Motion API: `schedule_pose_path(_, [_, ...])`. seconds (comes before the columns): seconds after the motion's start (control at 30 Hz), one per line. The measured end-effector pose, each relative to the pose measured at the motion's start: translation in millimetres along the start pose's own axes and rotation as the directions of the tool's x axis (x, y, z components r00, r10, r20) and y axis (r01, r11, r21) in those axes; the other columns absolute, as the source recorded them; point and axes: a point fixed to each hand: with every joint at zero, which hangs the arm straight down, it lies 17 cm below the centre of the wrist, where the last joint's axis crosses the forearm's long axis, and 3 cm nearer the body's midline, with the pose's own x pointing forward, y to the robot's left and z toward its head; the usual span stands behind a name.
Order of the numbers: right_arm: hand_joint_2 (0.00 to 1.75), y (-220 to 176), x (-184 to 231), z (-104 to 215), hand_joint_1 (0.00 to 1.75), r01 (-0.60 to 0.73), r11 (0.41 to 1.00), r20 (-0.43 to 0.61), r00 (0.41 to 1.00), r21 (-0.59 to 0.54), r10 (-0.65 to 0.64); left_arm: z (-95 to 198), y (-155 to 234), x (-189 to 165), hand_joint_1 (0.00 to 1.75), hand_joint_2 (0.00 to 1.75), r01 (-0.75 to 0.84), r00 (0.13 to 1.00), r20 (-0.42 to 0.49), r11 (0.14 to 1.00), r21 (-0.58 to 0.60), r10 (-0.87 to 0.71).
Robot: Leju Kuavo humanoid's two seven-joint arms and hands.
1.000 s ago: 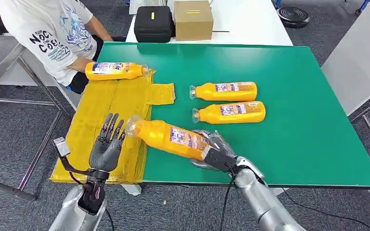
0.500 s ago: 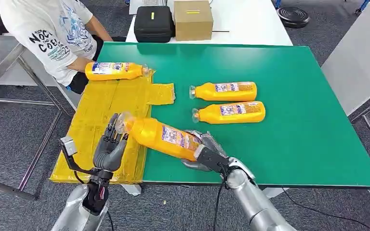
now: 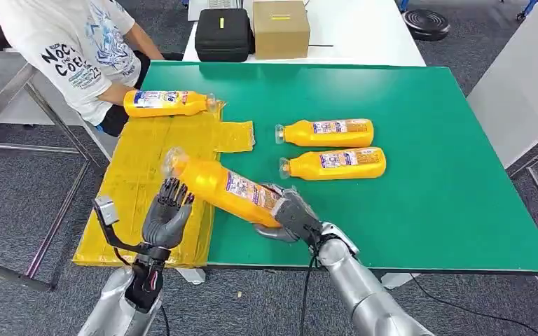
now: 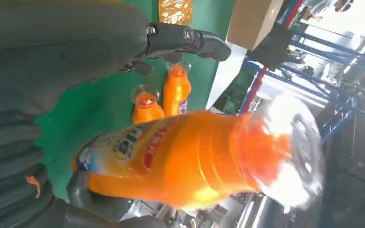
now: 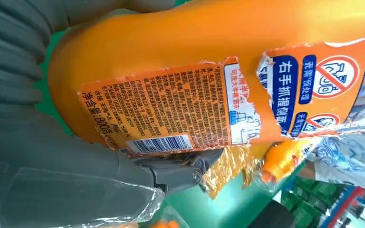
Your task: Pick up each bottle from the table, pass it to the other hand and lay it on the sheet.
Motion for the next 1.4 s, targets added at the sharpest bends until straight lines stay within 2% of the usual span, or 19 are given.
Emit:
schedule_pose_path(0.5, [1.75,22,-37,15,1.75,-0.059,0.995,-0.116,0.991,0.084,0.069,-1,0,-3,0.0,1.75,-0.005,1.0,-0.018,1.0,-0.005,0.004])
schedule_pose_path(1.0, [1.75,48,-28,10,1.75,-0.082,0.981,-0.097,0.99,0.175,0.1,-9,2,-11,0.0,1.75,0.027,0.998,-0.049,1.0,-0.001,-0.027])
schedule_pose_path(1.4, [1.75,57,-22,7,1.75,-0.086,0.977,-0.087,0.991,0.197,0.104,-9,5,-14,0.0,1.75,0.033,0.998,-0.058,0.999,0.011,-0.032])
